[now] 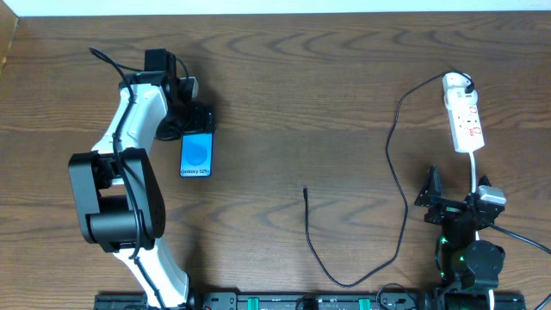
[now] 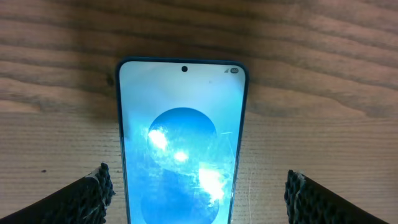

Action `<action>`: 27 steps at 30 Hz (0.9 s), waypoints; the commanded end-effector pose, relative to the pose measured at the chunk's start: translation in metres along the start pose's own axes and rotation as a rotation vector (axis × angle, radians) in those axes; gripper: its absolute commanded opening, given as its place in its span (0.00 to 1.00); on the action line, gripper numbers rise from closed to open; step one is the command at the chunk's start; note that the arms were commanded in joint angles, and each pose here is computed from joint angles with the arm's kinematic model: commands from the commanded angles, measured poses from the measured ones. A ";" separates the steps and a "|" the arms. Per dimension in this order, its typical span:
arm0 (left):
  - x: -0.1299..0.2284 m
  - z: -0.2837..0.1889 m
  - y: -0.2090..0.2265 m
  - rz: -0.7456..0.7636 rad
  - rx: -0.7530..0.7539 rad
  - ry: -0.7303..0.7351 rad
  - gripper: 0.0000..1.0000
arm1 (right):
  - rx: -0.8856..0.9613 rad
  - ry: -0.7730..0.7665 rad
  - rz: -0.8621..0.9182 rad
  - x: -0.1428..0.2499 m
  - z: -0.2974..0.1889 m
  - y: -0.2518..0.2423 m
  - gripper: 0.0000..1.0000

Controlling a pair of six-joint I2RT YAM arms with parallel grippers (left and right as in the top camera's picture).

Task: Plug charger to phone and switch on socket
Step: 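Move the left gripper over the blue phone and lower onto it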

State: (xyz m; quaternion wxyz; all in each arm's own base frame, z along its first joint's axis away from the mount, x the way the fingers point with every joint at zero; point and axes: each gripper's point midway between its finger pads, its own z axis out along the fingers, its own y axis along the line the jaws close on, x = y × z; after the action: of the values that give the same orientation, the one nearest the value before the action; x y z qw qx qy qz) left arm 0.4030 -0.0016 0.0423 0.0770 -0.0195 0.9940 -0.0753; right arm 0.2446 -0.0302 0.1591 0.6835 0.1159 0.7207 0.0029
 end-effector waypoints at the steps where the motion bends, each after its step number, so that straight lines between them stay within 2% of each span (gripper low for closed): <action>1: 0.017 0.014 -0.001 -0.010 0.013 0.060 0.90 | 0.000 -0.001 -0.015 0.000 0.000 0.001 0.99; 18: 0.038 0.024 0.011 -0.016 -0.048 0.118 0.90 | -0.001 -0.001 -0.015 0.000 0.000 0.001 0.99; 27: 0.030 0.037 0.018 -0.007 -0.073 0.084 0.90 | 0.000 -0.001 -0.015 0.000 0.000 0.001 0.99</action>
State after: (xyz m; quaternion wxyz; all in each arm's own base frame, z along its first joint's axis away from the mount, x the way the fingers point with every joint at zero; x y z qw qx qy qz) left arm 0.3812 0.0070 0.0087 0.0428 -0.0234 0.9977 -0.0476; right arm 0.2446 -0.0302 0.1591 0.6835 0.1159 0.7207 0.0029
